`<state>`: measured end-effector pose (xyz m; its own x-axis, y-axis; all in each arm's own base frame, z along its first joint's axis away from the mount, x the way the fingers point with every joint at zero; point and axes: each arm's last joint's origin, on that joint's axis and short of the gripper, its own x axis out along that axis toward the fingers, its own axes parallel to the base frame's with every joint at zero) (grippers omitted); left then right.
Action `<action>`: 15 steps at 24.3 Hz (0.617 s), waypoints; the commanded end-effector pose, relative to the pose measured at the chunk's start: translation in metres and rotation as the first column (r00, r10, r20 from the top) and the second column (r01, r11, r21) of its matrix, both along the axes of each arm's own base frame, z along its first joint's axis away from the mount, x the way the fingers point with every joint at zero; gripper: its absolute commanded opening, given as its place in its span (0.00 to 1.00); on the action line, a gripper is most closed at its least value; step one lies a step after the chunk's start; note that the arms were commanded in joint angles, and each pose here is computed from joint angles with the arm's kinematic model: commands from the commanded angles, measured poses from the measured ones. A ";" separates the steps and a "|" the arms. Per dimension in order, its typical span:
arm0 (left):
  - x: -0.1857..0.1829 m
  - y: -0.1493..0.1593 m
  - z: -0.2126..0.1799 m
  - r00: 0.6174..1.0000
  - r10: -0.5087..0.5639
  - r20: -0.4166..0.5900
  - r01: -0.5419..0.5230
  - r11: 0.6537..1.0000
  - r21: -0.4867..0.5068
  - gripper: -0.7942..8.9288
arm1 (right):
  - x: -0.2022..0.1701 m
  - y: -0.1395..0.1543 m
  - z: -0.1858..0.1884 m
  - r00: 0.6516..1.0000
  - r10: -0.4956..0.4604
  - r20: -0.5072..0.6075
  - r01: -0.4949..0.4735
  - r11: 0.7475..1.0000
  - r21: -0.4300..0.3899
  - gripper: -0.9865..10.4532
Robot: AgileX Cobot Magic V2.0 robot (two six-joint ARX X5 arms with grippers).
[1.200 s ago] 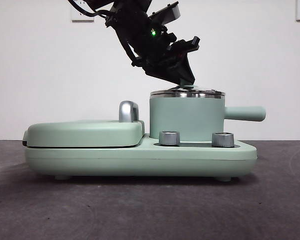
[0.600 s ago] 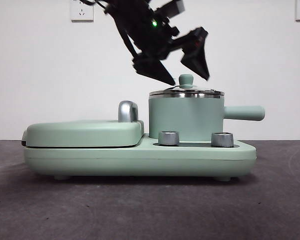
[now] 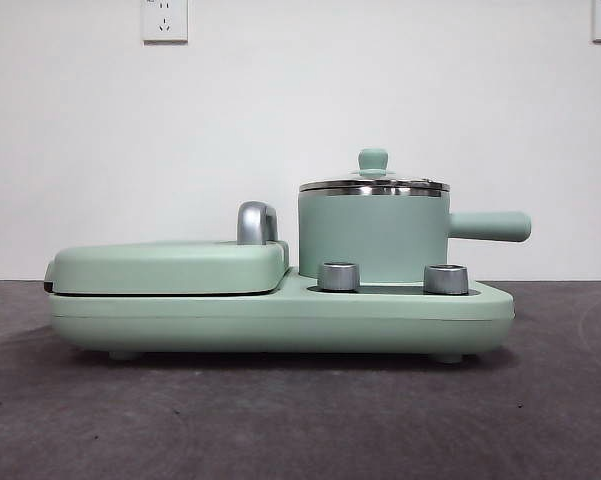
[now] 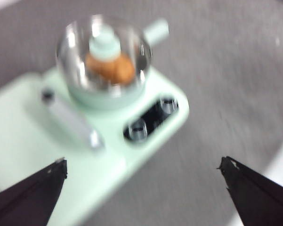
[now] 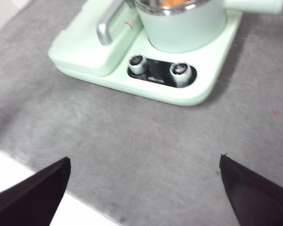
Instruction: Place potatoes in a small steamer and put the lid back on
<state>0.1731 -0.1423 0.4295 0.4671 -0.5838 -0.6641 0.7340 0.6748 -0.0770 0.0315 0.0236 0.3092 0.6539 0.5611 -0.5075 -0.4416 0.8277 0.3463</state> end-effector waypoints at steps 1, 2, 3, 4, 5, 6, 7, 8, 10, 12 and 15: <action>-0.029 0.020 0.005 0.996 -0.016 -0.093 0.019 0.999 0.031 0.62 | 0.001 0.001 0.005 0.999 0.009 0.031 -0.010 0.999 0.033 0.53; -0.036 0.025 0.006 0.994 -0.024 -0.105 0.027 0.999 0.029 0.62 | 0.001 0.001 0.006 0.999 0.009 0.042 -0.011 0.999 0.039 0.53; -0.044 0.030 0.007 0.994 -0.033 -0.108 0.035 0.999 0.016 0.62 | 0.002 0.002 0.007 0.999 0.009 0.054 -0.011 0.999 0.046 0.53; -0.051 0.036 0.008 0.994 -0.042 -0.103 0.042 0.999 -0.004 0.62 | 0.002 0.002 0.009 0.998 0.009 0.064 -0.012 0.999 0.053 0.53; -0.058 0.041 0.008 0.994 -0.046 -0.095 0.044 0.999 -0.019 0.62 | 0.003 0.002 0.009 0.997 0.011 0.073 -0.015 0.998 0.059 0.53; -0.066 0.047 0.008 0.996 -0.045 -0.082 0.042 0.999 -0.034 0.62 | 0.003 0.003 0.010 0.997 0.016 0.080 -0.021 0.998 0.066 0.53; -0.074 0.054 0.006 0.997 -0.045 -0.066 0.042 0.998 -0.046 0.62 | 0.003 0.003 0.011 0.996 0.027 0.083 -0.033 0.997 0.073 0.53; -0.080 0.059 0.004 0.998 -0.045 -0.050 0.042 0.997 -0.060 0.62 | 0.003 0.003 0.011 0.996 0.033 0.087 -0.039 0.996 0.079 0.53; -0.095 0.070 -0.003 0.999 -0.035 -0.016 0.034 0.994 -0.101 0.62 | 0.003 0.004 0.012 0.995 0.035 0.093 -0.042 0.996 0.082 0.53; -0.107 0.080 -0.012 1.000 -0.021 0.021 0.024 0.989 -0.147 0.62 | 0.003 0.004 0.012 0.995 0.038 0.096 -0.046 0.996 0.082 0.53; -0.122 0.094 -0.026 0.996 0.027 0.087 -0.010 0.981 -0.193 0.62 | 0.003 0.004 0.012 0.994 0.051 0.093 -0.059 0.995 0.086 0.52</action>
